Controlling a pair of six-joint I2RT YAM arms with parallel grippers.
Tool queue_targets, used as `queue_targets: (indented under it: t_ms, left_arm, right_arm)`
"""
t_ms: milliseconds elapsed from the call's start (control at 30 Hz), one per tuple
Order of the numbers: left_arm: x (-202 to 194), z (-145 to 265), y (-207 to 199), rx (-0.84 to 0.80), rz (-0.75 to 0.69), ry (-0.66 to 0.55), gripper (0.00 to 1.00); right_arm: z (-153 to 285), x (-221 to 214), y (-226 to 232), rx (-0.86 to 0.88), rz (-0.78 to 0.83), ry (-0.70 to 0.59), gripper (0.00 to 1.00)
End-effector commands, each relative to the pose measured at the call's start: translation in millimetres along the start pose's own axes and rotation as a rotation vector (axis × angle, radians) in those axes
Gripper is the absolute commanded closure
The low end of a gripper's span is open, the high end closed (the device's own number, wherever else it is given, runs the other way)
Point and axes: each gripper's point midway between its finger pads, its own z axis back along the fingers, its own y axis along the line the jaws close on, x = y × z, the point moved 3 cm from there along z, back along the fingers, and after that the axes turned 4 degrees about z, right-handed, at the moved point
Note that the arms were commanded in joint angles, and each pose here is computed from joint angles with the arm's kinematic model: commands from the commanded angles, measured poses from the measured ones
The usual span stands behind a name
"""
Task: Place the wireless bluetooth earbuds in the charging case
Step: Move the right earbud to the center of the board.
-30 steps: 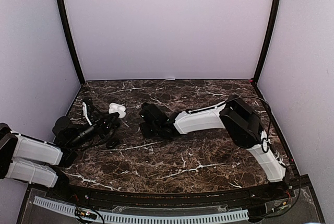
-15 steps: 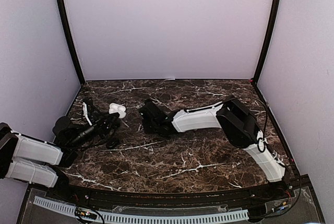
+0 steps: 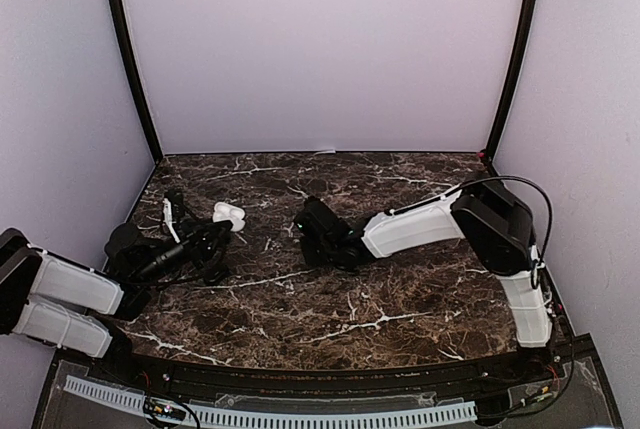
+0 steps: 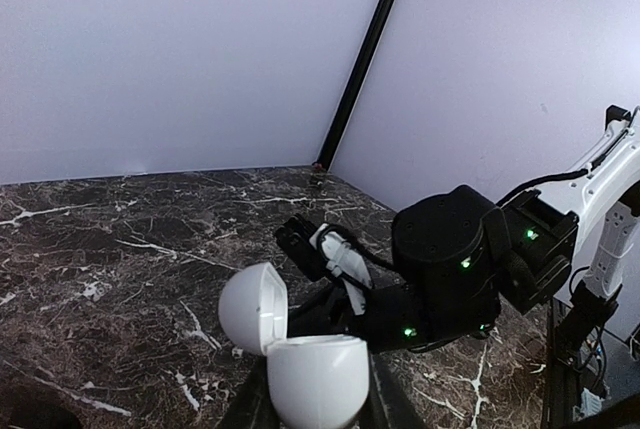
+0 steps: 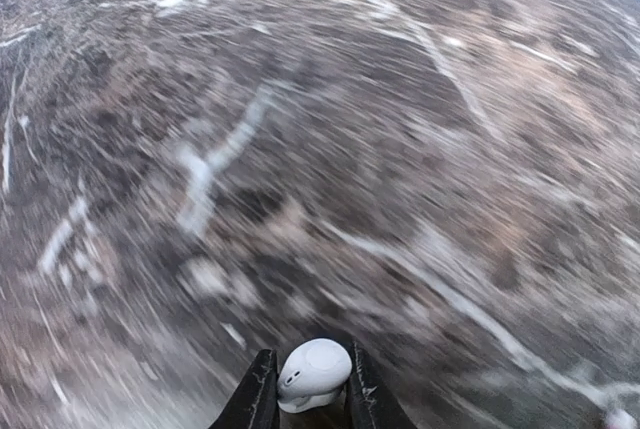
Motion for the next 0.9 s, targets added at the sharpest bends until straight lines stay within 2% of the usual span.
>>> queue_targets:
  t_ms: [0, 300, 567, 867]
  left_arm:
    - [-5, 4, -4, -0.033, -0.016, 0.004, 0.84]
    - [-23, -8, -17, -0.167, 0.012, 0.077, 0.84]
    - [-41, -21, -39, -0.302, 0.003, 0.131, 0.84]
    - [-60, -33, -51, -0.381, -0.007, 0.213, 0.84]
  right_arm:
    - [44, -3, -37, -0.046, -0.033, -0.025, 0.77]
    - [121, -58, -89, 0.02, -0.073, 0.019, 0.78]
    - [148, -92, -99, 0.124, -0.02, 0.075, 0.79]
    - [155, -106, -91, 0.244, 0.018, 0.119, 0.76]
